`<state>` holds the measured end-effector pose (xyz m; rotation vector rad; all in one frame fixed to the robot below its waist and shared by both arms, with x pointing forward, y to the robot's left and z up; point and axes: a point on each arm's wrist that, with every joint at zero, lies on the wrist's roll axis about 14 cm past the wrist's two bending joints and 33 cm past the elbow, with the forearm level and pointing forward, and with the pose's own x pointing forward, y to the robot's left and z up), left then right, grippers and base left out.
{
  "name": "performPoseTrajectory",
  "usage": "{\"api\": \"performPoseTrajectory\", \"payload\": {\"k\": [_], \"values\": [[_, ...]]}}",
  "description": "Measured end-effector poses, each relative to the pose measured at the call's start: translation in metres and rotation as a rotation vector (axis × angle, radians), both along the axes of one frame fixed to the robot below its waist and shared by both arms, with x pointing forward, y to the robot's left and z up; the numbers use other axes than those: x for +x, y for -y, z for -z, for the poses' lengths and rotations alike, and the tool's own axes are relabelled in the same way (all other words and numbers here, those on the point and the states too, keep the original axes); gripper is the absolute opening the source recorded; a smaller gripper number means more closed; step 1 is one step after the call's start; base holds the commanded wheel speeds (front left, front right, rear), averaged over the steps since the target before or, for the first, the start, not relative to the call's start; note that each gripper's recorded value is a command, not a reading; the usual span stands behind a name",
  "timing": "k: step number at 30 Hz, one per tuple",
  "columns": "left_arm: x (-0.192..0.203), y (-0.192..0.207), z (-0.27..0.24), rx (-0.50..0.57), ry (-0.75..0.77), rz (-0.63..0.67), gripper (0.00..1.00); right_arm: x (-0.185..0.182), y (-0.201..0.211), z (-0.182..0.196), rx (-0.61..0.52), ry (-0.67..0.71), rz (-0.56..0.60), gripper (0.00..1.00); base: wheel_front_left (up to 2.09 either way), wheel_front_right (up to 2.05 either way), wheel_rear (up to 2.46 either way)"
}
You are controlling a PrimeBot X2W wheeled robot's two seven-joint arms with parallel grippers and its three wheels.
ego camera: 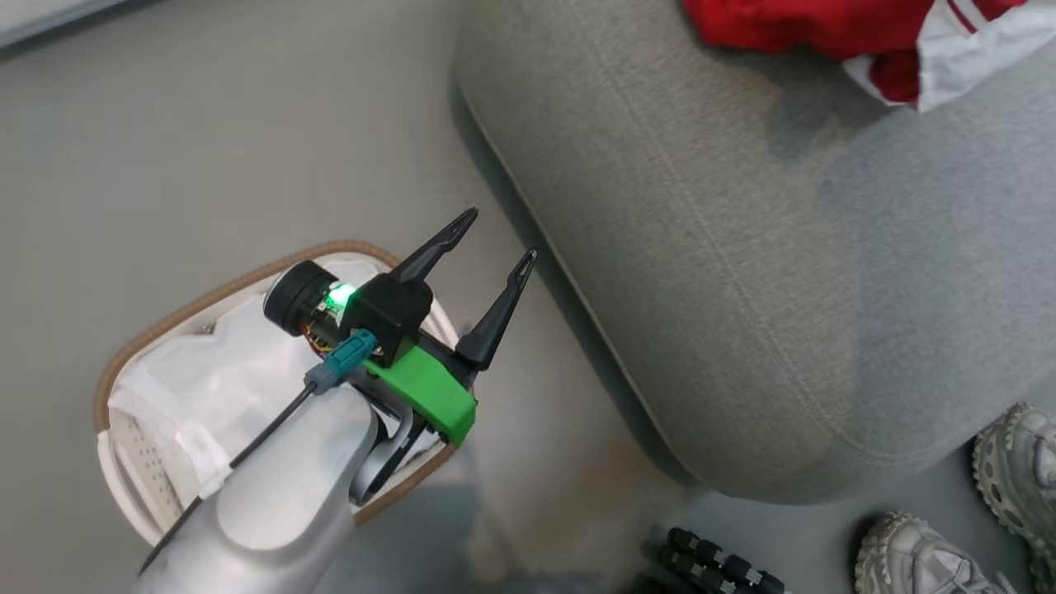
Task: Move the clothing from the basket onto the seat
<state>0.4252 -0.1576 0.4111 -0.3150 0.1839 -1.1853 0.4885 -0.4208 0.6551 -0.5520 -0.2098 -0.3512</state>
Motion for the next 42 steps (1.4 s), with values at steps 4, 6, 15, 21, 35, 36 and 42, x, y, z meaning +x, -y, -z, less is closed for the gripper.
{"api": "performPoseTrajectory", "payload": {"k": [4,6,15,21,35,36,42], "values": [[0.006,-0.007,0.015,0.021,0.008,0.005,1.00,0.023,0.006,0.058,0.075,-0.115,0.038,0.00,0.00,0.00,0.00],[0.009,-0.009,0.019,0.018,0.011,0.006,1.00,0.031,0.004,0.091,0.135,-0.164,0.050,0.00,0.00,0.00,0.00],[0.019,-0.025,0.042,0.034,-0.026,-0.027,1.00,0.004,0.003,0.237,0.412,-0.378,0.197,0.00,0.00,0.00,0.00],[0.023,-0.037,0.048,0.059,-0.042,-0.064,1.00,-0.025,0.006,0.256,0.486,-0.368,0.269,1.00,0.00,0.00,0.00],[-0.010,-0.028,-0.008,0.009,-0.040,-0.107,1.00,-0.107,0.004,0.193,0.437,-0.240,0.248,1.00,0.00,0.00,0.00],[-0.012,-0.029,-0.012,0.007,-0.039,-0.114,1.00,-0.109,0.002,0.187,0.432,-0.223,0.237,1.00,0.00,0.00,0.00],[-0.015,-0.045,-0.034,0.005,-0.014,-0.200,1.00,-0.107,-0.031,0.148,0.436,-0.115,0.107,1.00,0.00,0.00,0.00]]}}
